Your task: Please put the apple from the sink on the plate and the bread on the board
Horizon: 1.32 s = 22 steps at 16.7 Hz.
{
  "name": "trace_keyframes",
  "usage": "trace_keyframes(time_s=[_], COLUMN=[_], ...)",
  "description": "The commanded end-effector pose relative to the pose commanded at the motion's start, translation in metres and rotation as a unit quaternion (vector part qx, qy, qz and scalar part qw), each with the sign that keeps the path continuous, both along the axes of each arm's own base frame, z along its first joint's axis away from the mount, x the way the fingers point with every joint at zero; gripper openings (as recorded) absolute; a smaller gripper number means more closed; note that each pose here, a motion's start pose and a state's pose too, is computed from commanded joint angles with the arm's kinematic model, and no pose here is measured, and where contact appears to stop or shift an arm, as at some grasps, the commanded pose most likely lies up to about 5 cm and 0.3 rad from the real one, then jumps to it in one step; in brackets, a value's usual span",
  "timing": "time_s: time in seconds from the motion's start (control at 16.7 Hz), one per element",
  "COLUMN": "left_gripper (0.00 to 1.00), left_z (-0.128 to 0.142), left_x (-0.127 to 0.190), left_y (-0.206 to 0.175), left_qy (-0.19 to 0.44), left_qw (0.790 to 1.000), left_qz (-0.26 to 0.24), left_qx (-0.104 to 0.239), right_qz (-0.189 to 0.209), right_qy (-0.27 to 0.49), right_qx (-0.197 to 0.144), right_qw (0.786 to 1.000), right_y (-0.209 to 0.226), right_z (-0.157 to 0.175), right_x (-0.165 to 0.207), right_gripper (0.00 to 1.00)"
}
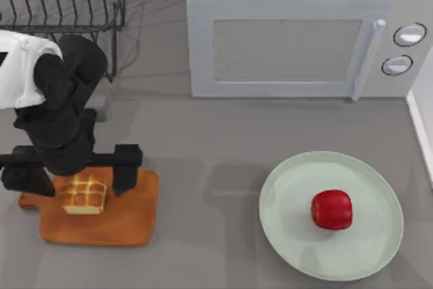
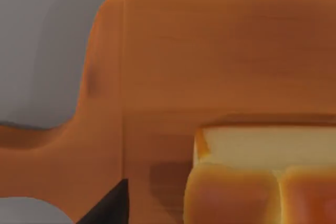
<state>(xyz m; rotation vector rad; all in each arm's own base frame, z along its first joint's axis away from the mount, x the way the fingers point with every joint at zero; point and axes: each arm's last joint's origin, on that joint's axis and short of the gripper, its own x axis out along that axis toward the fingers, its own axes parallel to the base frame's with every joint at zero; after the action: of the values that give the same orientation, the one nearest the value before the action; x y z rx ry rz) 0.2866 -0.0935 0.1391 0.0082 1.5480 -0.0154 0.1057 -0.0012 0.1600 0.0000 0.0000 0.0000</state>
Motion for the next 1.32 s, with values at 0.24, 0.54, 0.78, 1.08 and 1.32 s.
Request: trace_keyframes(time_s=[0.24, 0.54, 0.78, 1.08, 1.32], left_gripper=[1.00, 1.00, 1.00, 1.00, 1.00], left_z=[0.000, 0.025, 0.054, 0.069, 0.059], left_x=[0.000, -0.014, -0.049, -0.108, -0.149], left_y=[0.000, 0.010, 0.030, 0.059, 0.076], left_qy=[-0.001, -0.074, -0.192, -0.374, -0.515], left_qw=[1.000, 0.997, 0.980, 0.925, 0.856], left_qz=[0.000, -0.012, -0.024, -0.027, -0.019], left_qx=[0.000, -0.022, -0.047, -0.060, -0.049], right_qz=[0.000, 0.000, 0.000, 0.000, 0.000], right_qy=[0.000, 0.000, 0.000, 0.000, 0.000], right_qx=[0.000, 0.000, 0.000, 0.000, 0.000], right_qw=[1.000, 1.000, 1.000, 1.000, 1.000], right_y=[0.000, 0.000, 0.000, 0.000, 0.000], right_z=[0.000, 0.000, 0.000, 0.000, 0.000], right_x=[0.000, 0.000, 0.000, 0.000, 0.000], right_gripper=[1.00, 1.00, 1.00, 1.00, 1.00])
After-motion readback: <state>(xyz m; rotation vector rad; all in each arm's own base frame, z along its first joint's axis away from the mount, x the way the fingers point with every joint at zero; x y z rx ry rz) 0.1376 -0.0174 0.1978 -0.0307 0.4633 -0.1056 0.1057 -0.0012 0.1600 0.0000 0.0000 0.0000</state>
